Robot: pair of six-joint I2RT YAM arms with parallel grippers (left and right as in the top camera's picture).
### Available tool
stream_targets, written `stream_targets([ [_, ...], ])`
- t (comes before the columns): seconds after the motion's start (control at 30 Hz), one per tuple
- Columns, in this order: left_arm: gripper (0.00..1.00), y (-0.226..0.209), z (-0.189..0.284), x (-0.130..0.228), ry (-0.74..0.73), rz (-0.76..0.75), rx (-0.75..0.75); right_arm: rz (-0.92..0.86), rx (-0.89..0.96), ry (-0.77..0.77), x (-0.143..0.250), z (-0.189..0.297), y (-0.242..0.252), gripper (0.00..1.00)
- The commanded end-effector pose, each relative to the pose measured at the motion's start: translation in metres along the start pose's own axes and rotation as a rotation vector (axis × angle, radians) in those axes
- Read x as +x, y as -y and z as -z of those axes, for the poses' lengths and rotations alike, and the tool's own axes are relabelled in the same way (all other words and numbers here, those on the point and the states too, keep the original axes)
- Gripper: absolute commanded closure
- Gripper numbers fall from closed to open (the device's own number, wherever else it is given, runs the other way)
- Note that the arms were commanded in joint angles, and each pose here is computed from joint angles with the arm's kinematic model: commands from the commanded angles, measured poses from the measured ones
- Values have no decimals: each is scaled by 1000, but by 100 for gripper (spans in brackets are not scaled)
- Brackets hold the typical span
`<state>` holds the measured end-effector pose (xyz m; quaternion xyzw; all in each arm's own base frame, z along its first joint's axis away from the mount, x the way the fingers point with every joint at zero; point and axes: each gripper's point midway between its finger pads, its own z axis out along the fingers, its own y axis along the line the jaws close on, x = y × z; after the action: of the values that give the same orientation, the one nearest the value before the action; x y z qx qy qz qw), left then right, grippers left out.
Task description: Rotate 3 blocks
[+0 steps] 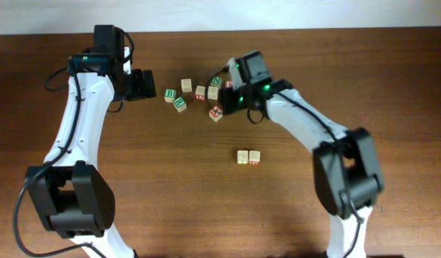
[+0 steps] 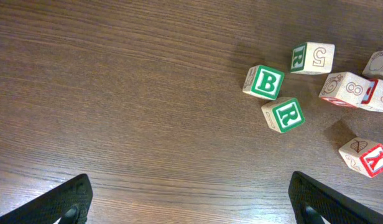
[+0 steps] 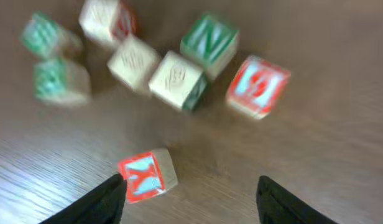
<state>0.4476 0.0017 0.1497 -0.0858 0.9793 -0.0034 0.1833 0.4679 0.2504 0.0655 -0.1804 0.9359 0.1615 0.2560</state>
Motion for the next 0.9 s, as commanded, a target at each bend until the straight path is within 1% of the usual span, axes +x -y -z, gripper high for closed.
stream_targets([
  [0.0, 1, -2, 0, -6, 10, -9, -6, 177, -66, -20, 3, -19, -34, 32],
  [0.1, 1, -2, 0, -6, 10, -9, -6, 201, -81, -51, 16, -35, -47, 34],
  [0.23, 1, -2, 0, -5, 10, -9, -6, 196, -76, -57, 19, -40, -46, 49],
  [0.33, 1, -2, 0, -5, 10, -9, -6, 191, -69, -67, 22, -43, -44, 52],
  [0.37, 1, -2, 0, -5, 10, -9, -6, 178, -69, -66, 22, -43, -44, 54],
  [0.43, 1, -2, 0, -6, 10, -9, -6, 101, -57, -74, 23, -43, -42, 61],
  [0.47, 1, -2, 0, -6, 10, -9, -6, 35, -19, -87, 26, -43, -36, 64],
  [0.5, 1, -2, 0, -6, 10, -9, -6, -6, 4, -101, 30, -43, -32, 65],
  [0.57, 1, -2, 0, -6, 10, -9, -6, -97, 18, -147, 41, -41, -30, 72],
  [0.73, 1, -2, 0, -6, 10, -9, -6, -256, 21, -257, 66, -32, -34, 77],
  [0.87, 1, -2, 0, -6, 10, -9, -6, -368, 46, -369, 79, -2, -40, 81],
])
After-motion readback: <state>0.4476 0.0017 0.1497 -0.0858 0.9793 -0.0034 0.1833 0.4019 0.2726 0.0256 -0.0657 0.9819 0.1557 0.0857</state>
